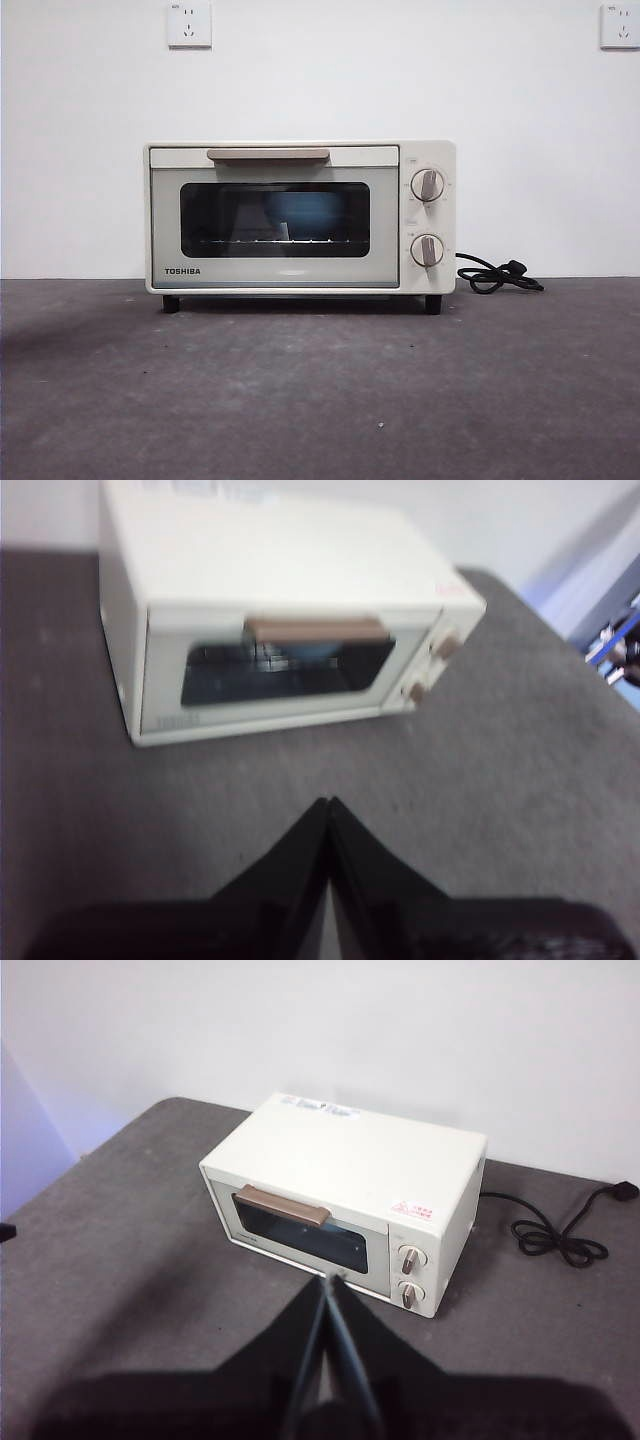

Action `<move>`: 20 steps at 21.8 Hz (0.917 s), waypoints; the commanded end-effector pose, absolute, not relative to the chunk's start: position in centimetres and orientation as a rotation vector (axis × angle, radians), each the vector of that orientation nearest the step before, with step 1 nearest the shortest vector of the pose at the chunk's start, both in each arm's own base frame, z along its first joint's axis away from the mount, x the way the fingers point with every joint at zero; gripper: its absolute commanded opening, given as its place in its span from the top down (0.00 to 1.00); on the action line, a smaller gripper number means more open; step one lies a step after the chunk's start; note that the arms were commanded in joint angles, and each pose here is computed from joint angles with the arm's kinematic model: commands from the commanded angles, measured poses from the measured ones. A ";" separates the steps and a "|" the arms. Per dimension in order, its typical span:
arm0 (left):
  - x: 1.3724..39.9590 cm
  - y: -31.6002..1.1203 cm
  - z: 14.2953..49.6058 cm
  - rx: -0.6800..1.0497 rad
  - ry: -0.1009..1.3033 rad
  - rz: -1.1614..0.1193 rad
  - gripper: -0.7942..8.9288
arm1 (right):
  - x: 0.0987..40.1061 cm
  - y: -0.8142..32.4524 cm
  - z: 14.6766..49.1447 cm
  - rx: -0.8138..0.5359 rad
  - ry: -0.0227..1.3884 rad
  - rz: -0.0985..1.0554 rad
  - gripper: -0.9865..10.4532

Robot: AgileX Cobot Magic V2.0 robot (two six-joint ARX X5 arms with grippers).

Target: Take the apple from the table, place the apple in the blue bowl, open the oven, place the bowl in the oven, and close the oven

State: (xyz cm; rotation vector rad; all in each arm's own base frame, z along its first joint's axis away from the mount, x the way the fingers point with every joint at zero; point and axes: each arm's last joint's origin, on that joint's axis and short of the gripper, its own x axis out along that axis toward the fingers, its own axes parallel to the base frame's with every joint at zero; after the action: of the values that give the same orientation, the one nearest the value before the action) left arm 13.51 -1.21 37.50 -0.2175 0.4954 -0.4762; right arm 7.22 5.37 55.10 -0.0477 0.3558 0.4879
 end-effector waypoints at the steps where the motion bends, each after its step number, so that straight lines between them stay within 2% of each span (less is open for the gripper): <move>1: 13.7 -1.2 37.4 -0.206 0.514 -0.475 0.92 | 7.9 5.9 54.7 -0.075 0.394 0.482 0.91; 11: 15.5 -1.4 36.6 -0.171 0.560 -0.466 0.92 | 10.5 8.1 53.9 -0.109 0.464 0.475 0.91; 16: 15.9 -1.5 37.2 0.034 0.431 -0.417 0.92 | 12.2 9.5 53.3 -0.131 0.510 0.470 0.91; 20: 15.8 -1.5 37.5 0.175 0.251 -0.403 0.92 | 13.4 10.5 52.8 -0.147 0.543 0.467 0.91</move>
State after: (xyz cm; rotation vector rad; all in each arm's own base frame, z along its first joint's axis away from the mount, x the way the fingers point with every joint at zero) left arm 15.87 -1.45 37.69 0.0917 0.2918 -0.3917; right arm 13.34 10.53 53.10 -0.1280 0.5211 0.4712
